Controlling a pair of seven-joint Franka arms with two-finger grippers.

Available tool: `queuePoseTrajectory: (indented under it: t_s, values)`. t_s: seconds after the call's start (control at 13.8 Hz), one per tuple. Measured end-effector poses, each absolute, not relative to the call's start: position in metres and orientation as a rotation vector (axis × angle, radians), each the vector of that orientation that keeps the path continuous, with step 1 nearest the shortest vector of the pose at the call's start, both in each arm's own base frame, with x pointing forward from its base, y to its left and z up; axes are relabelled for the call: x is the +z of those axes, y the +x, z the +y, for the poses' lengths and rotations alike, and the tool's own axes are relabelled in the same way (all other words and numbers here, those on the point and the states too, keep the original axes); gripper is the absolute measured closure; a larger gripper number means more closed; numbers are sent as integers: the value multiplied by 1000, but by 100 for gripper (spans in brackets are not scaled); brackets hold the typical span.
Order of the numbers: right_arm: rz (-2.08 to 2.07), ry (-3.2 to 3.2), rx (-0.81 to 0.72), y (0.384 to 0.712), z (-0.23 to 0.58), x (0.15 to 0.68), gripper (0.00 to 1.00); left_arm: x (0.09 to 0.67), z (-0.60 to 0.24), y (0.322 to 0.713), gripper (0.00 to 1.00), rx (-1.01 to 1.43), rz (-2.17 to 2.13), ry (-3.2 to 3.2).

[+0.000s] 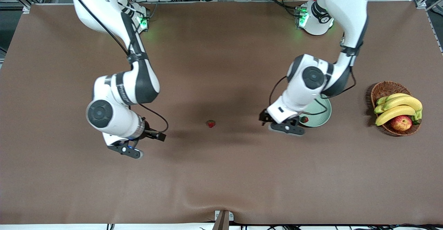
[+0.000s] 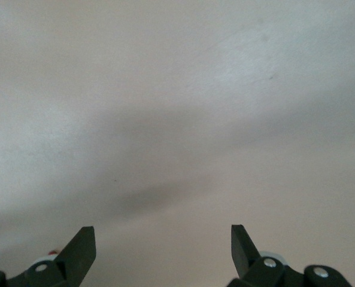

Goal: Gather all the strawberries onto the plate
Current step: 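Release the third strawberry mid-table with the right gripper while the left withdraws, then grasp the third strawberry with the left gripper while the right gripper retracts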

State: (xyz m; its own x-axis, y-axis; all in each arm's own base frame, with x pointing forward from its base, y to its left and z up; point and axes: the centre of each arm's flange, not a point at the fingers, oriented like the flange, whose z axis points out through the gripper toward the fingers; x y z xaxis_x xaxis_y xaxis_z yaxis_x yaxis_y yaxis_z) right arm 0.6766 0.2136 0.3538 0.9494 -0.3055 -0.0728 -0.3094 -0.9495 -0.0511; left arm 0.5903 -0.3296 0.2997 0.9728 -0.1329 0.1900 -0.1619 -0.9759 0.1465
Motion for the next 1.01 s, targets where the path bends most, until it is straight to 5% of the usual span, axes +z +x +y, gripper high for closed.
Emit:
queuePoseTrajectory:
  t_s: [0.43,1.01]
  values:
    - [287,-3018,38,653,75,443,0,278,-462,555,0,284,-222,2889]
    - [-155,-3067,9,586,16,559,0,195,-501,542,0,459,-266,2775]
